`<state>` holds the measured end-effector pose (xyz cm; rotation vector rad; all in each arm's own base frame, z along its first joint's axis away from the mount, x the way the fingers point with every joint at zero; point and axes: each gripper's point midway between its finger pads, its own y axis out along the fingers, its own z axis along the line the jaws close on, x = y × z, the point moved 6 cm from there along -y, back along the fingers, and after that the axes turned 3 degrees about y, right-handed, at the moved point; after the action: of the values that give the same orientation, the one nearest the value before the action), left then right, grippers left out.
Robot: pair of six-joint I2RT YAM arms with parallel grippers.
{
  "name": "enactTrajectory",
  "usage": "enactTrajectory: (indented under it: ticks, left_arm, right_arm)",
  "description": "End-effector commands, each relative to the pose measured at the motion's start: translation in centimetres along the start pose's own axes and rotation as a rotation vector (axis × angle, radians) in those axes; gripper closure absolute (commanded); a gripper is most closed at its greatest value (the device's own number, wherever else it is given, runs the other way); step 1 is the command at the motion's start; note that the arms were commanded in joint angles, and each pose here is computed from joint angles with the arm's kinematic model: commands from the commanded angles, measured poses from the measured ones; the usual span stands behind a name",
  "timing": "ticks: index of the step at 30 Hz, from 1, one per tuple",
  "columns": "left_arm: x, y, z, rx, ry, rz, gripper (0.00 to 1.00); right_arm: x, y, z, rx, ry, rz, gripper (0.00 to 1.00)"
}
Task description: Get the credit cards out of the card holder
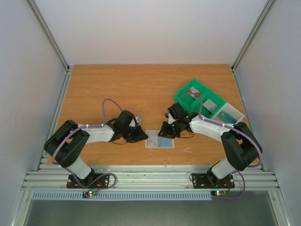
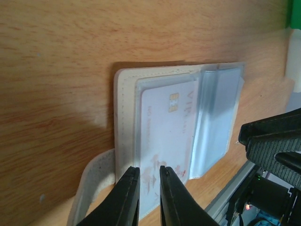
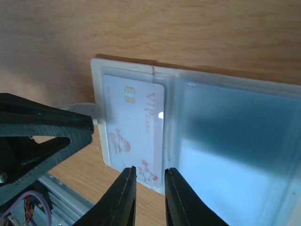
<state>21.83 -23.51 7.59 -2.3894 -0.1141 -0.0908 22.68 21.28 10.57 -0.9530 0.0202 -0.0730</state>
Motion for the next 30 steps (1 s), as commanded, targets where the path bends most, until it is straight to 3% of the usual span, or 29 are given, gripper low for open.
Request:
enactTrajectory:
  ticks: [1,30]
  left_arm:
    - [0.4,0.7,0.5,-0.005,0.001,-0.024,0.87]
    - [-0.9,1.9,2.9,0.026,-0.058,0.012,0.99]
  right_arm:
    - [0.7,1.3,0.7,0.037,-0.024,-0.027,0.80]
    - [0.0,5.4,-2.6,-0.025,-0.053,0.026,0.85]
